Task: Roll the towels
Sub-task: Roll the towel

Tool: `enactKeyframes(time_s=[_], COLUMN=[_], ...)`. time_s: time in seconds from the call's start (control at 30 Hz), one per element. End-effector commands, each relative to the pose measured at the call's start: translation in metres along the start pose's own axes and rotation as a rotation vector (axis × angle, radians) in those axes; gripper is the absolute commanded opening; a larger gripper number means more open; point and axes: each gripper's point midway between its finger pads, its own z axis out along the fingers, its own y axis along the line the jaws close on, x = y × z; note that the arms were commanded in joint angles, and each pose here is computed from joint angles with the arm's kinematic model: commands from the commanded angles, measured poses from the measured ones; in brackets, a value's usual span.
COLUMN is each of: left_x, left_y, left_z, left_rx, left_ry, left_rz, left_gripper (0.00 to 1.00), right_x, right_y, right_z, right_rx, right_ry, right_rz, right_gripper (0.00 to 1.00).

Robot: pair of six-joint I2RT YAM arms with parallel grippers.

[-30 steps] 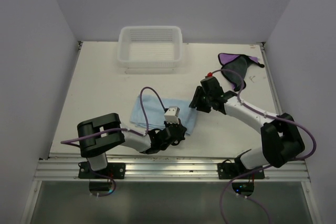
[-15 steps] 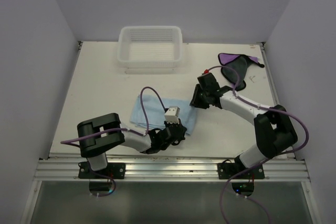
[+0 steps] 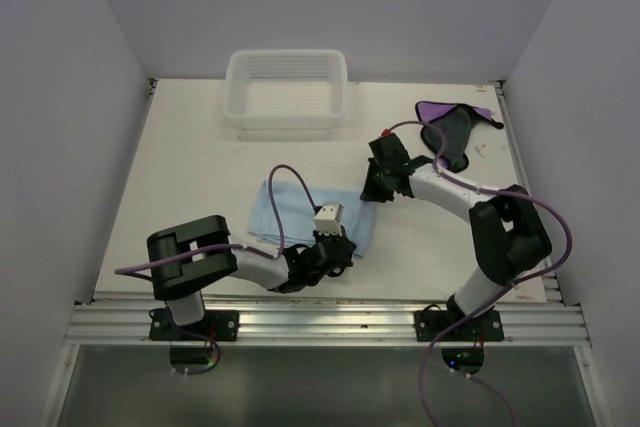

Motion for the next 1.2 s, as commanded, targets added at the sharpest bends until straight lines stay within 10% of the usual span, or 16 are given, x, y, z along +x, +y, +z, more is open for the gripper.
enactKeyframes(time_s=[0.0,1.17], left_x=[0.022,0.004], left_y=[0.029,0.021], left_z=[-0.002,-0.014], left_rx=[-0.091,-0.051], left_ry=[0.072,0.044], left_rz=[0.073,0.114], left_gripper=[0.00,0.00], right_x=[-0.016,-0.009], right_y=[0.010,0.006], right_z=[-0.001,0.031], right_rx=[-0.021,0.005], right_ry=[-0.027,0.011], right_rz=[-0.012,-0.032], right_gripper=[0.15,0.16])
